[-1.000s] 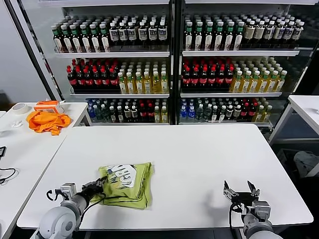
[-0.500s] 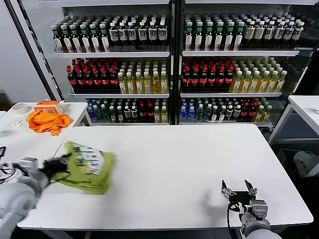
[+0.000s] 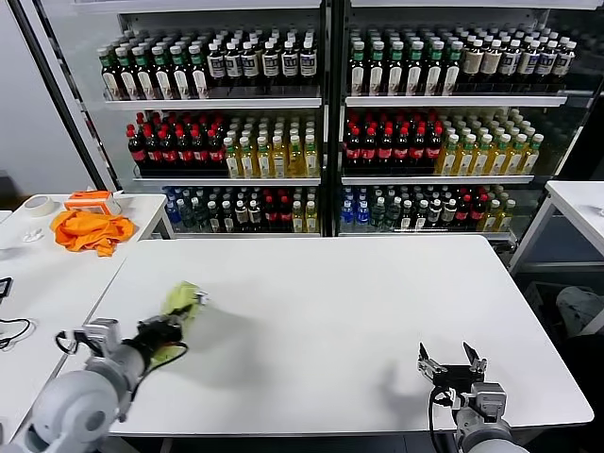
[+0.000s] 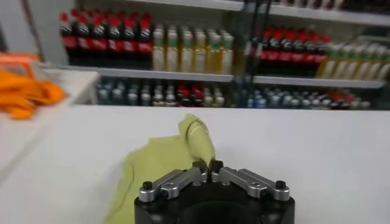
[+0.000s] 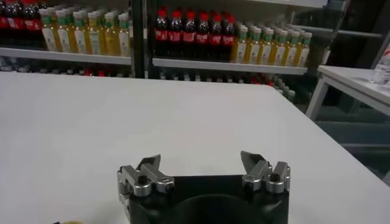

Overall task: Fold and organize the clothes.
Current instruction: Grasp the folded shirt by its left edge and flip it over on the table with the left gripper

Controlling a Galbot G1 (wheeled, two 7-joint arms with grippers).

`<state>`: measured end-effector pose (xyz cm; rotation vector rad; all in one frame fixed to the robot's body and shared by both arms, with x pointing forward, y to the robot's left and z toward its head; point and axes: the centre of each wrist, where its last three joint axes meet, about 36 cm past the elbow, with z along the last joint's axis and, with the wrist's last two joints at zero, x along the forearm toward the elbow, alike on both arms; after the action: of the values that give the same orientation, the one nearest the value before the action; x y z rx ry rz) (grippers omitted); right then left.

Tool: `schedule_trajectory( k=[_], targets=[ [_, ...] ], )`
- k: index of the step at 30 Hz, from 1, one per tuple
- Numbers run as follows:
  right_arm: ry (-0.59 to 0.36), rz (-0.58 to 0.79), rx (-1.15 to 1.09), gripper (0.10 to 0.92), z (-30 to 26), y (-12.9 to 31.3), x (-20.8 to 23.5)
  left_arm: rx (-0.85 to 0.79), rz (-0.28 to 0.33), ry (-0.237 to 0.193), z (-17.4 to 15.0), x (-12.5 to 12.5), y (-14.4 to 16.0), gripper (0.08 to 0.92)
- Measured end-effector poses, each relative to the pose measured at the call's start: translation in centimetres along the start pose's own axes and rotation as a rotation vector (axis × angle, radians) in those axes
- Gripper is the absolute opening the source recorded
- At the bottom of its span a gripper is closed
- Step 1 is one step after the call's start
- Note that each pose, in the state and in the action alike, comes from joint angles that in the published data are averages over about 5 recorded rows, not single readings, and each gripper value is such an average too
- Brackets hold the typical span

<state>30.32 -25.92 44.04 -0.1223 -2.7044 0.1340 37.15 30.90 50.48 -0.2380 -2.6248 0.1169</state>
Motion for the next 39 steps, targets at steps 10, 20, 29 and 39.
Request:
schedule_trajectory(
  k=[10,20,29,39],
  targets=[
    [-0.003,-0.009,-0.002,0.823,0.1,0.3,-0.2,-0.022,-0.014,-0.029,-1.7,0.3,-0.1,0.091],
    [-0.008,-0.015,-0.005,0.823,0.1,0.3,-0.7,-0.220,-0.235,-0.039,-6.7,3.1,6.2,0.091],
    [0.001,-0.028,-0.003,0.823,0.6,0.6,-1.0,-0.339,-0.278,-0.034,-8.1,4.6,6.1,0.091],
    [0.005,-0.021,0.012,0.823,0.6,0.5,-1.0,-0.272,-0.140,0.055,0.6,2.1,1.4,0.091]
  ],
)
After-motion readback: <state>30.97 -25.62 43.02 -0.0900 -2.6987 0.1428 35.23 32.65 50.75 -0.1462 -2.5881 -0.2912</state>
